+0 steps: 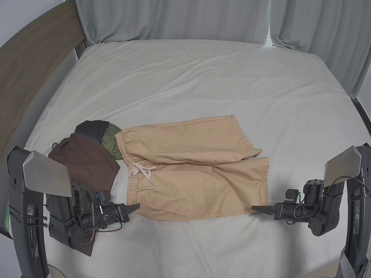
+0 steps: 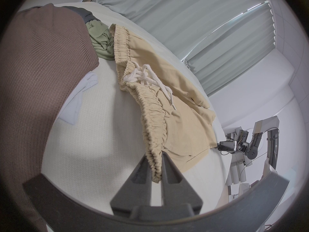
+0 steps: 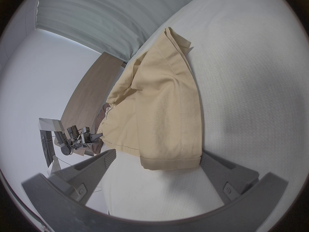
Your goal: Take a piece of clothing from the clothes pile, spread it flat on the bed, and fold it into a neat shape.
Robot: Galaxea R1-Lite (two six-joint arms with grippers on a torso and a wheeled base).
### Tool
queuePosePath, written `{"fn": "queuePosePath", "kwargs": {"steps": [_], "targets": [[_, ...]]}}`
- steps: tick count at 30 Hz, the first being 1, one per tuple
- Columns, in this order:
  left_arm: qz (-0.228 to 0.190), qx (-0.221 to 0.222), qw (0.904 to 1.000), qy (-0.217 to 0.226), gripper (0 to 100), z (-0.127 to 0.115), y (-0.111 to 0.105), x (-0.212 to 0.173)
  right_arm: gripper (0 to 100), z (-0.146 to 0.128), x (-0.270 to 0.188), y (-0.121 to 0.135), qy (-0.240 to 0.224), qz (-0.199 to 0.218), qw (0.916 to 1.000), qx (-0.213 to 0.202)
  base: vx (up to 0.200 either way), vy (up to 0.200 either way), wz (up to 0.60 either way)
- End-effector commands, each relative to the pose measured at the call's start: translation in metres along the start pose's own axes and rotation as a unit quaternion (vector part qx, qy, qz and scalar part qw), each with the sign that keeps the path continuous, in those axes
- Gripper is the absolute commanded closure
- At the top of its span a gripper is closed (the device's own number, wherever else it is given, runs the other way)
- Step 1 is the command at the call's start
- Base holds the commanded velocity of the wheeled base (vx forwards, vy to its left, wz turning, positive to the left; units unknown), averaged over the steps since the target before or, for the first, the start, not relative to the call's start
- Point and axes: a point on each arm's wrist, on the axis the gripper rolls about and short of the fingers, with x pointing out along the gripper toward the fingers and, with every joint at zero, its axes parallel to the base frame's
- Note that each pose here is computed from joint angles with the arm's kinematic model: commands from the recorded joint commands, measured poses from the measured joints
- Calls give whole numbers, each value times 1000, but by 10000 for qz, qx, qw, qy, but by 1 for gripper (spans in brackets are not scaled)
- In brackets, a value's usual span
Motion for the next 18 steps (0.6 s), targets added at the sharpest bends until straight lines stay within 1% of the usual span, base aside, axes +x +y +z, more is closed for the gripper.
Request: {"fn": "queuePosePath", "kwargs": {"steps": [1, 3, 6, 9, 18], "targets": [[0, -2, 10000, -4, 100, 0, 1, 1, 0, 2, -1, 1, -28, -4, 10000, -15, 0, 0, 0], [5, -2, 10000, 9, 100, -1, 1, 1, 0, 9, -6, 8, -109, 114, 9998, -106, 0, 0, 0], [16, -5, 10000, 17, 100, -1, 2, 1, 0, 12, -13, 16, -112, 222, 9996, -150, 0, 0, 0], [29, 19, 10000, 31, 100, -2, 3, 2, 0, 14, -17, 21, -144, 243, 9994, -188, 0, 0, 0], [40, 86, 9999, 40, 100, -3, 5, 3, 0, 18, -24, 25, -225, 224, 9993, -218, 0, 0, 0]]}}
